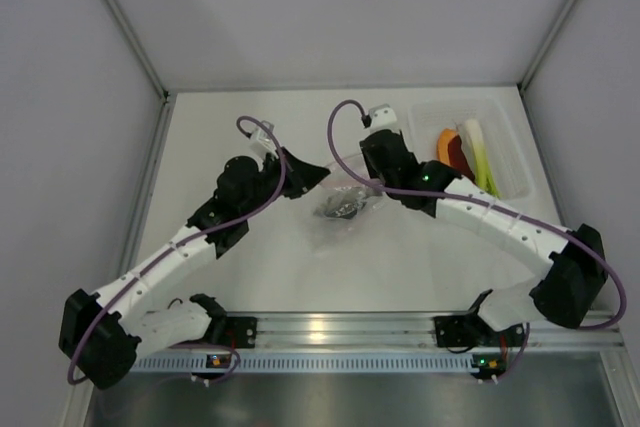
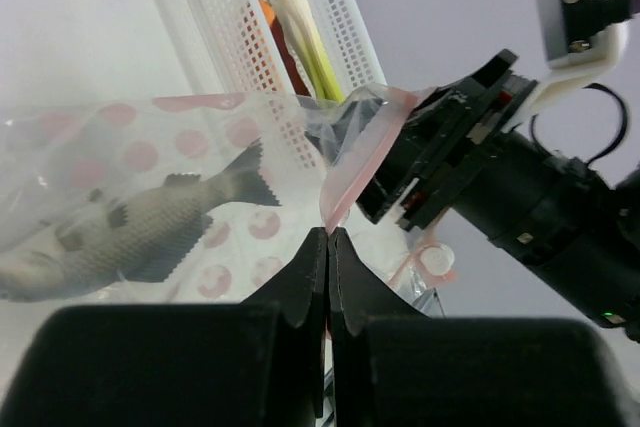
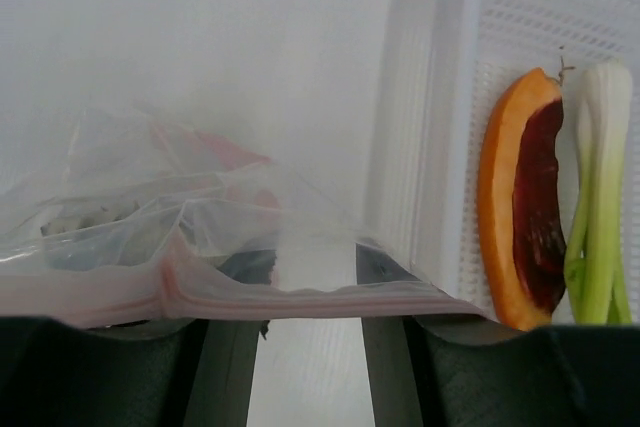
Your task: Open the zip-top bag and remove the fake food
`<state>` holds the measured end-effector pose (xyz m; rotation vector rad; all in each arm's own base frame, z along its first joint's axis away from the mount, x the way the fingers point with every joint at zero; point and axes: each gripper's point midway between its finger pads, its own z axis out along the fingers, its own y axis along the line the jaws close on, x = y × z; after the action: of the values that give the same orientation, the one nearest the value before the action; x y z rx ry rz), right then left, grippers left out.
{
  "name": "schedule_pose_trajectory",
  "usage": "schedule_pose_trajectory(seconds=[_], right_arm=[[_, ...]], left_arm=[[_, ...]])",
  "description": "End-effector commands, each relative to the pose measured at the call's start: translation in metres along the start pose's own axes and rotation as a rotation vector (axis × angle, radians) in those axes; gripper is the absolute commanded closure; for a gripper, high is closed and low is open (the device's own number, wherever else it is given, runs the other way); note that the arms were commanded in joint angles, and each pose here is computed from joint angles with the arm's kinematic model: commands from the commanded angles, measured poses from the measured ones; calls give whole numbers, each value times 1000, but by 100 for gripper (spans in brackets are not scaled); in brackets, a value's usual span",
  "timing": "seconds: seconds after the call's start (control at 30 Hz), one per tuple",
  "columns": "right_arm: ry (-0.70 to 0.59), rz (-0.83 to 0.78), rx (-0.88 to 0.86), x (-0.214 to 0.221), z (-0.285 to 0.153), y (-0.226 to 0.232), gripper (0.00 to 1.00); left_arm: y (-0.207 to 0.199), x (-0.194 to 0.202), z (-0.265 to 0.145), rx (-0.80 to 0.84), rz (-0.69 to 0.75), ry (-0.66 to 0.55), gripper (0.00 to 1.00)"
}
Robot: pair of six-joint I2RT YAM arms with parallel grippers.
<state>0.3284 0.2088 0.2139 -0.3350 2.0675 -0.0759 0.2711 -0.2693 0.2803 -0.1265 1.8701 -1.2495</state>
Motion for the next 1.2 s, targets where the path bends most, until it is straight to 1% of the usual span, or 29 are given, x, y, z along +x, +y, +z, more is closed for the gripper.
schedule_pose_trajectory(seconds=[0.0, 0.03, 0.07, 0.1, 0.17, 0.2, 0.23, 0.27, 0.3, 0.33, 0.37, 0.4, 0.43, 0.47, 0.5, 0.53, 0.63, 0.67, 0.7, 0.77, 0.8, 0.87, 0.9, 0.97, 1.0, 1.07, 1.1, 1.17], right_arm=[[106, -166, 166, 8, -16, -42, 57], [117, -161, 44, 9, -15, -20, 57], [122, -166, -37, 11, -16, -2, 57], [130, -157, -196, 17, -16, 28, 56], [152, -157, -336, 27, -16, 56, 55], [128, -133, -395, 23, -14, 70, 55], [156, -128, -458, 38, -14, 84, 55], [161, -107, -485, 44, -9, 92, 55], [187, -107, -509, 62, -5, 99, 55], [140, -71, -565, 56, -2, 113, 57], [141, -29, -580, 62, 2, 120, 59], [172, -10, -605, 82, 4, 125, 60], [94, 35, -651, 69, 7, 137, 61], [82, 59, -668, 72, 8, 142, 61], [78, 66, -702, 86, 9, 147, 61], [15, 81, -725, 76, 11, 152, 61], [-24, 50, -729, 91, 19, 153, 62], [-76, 53, -726, 84, 23, 155, 62], [-78, 53, -714, 89, 26, 152, 62], [-123, 58, -727, 87, 26, 155, 61], [-195, 77, -744, 80, 24, 155, 61], [-242, 87, -754, 81, 26, 157, 61], [-303, 103, -759, 73, 25, 158, 61], [-315, 101, -753, 77, 33, 161, 60], [-372, 114, -764, 68, 31, 162, 60], [-413, 124, -769, 67, 33, 164, 59], [-471, 143, -772, 57, 30, 162, 59], [-486, 142, -767, 57, 33, 164, 56]], left_arm=[[16, -14, -1, -46, -32, -100, 100], [21, -12, 0, -57, -30, -100, 100], [26, -11, 0, -73, -28, -103, 100], [34, -6, 0, -92, -22, -94, 100], [44, -1, 1, -117, -17, -90, 100], [52, 4, 2, -134, -9, -77, 100], [58, 9, 6, -148, -4, -59, 100], [62, 14, 8, -151, 13, -34, 100], [64, 18, 10, -154, 17, -18, 100], [71, 23, 15, -171, 17, 5, 100], [74, 27, 17, -173, 23, 20, 100], [75, 30, 19, -169, 26, 39, 100], [77, 33, 21, -172, 28, 50, 100], [83, 38, 24, -183, 30, 67, 100], [84, 40, 25, -183, 33, 77, 100], [86, 43, 26, -186, 36, 86, 100], [90, 48, 29, -185, 49, 114, 100], [91, 49, 30, -185, 55, 119, 100], [92, 51, 31, -185, 56, 130, 100], [92, 56, 32, -177, 60, 153, 100], [94, 57, 34, -179, 59, 162, 100], [90, 60, 36, -156, 63, 182, 100], [89, 62, 37, -149, 63, 190, 100], [87, 67, 38, -131, 62, 218, 100], [86, 68, 39, -121, 62, 228, 100], [82, 70, 40, -101, 65, 247, 100], [82, 71, 41, -96, 67, 254, 100], [80, 72, 42, -84, 75, 265, 100]])
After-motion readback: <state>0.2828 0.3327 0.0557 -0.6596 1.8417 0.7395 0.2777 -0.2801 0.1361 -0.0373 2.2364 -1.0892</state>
